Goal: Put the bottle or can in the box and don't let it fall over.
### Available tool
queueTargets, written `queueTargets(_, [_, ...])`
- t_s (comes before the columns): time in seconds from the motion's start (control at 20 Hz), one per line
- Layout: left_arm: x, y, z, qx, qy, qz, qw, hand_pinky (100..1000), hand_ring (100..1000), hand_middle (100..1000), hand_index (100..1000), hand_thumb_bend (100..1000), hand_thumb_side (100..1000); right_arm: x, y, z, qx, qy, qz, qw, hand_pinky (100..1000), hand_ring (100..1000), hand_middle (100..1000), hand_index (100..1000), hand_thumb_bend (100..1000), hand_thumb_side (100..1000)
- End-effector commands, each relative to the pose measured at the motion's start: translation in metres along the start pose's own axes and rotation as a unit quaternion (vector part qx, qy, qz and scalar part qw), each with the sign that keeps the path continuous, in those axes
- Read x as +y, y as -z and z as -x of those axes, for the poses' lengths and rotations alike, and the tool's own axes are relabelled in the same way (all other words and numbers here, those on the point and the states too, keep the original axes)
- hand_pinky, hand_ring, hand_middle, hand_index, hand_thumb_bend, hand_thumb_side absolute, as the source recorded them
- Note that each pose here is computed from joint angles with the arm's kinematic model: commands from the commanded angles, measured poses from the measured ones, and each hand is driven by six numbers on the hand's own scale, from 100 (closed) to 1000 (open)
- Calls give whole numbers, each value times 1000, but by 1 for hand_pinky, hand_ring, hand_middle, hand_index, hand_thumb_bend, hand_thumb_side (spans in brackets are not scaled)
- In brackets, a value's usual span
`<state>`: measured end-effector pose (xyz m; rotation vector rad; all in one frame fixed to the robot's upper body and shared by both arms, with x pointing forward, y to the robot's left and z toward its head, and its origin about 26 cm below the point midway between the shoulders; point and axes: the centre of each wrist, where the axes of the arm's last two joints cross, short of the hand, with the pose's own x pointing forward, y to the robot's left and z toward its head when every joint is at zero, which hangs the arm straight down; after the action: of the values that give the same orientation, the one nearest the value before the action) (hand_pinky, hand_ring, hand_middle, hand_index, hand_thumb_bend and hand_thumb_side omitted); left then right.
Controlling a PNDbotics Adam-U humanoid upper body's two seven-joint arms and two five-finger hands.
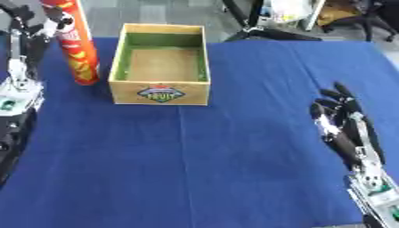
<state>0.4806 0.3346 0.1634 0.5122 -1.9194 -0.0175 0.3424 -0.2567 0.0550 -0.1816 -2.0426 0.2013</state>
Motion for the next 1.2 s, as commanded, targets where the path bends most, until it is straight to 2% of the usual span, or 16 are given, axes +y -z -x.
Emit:
queueTargets(0.05, [4, 10, -14, -22, 8, -2, 1000, 842, 857, 902, 970, 761, 641, -3, 7, -6, -14, -2, -3, 1000, 833, 817, 834, 1000, 361, 502])
queueTargets(0.2, [5, 11, -13, -17, 19, -3, 1000, 837, 853, 896, 969, 733, 623, -3, 7, -6, -14, -2, -3, 1000, 833, 818, 834, 1000, 362, 502])
queueTargets(0.65, [13, 17, -16, -16, 35, -32, 999, 836, 852, 896, 969, 734, 625, -1, 9, -7, -16, 0, -5, 1000, 833, 817, 834, 1000, 363, 502])
queueTargets(1.2, [16, 17, -10, 3, 63, -25, 998, 805, 823, 858, 958, 674, 599, -1, 10, -8, -18, 1, -5, 1000, 833, 817, 834, 1000, 362, 504])
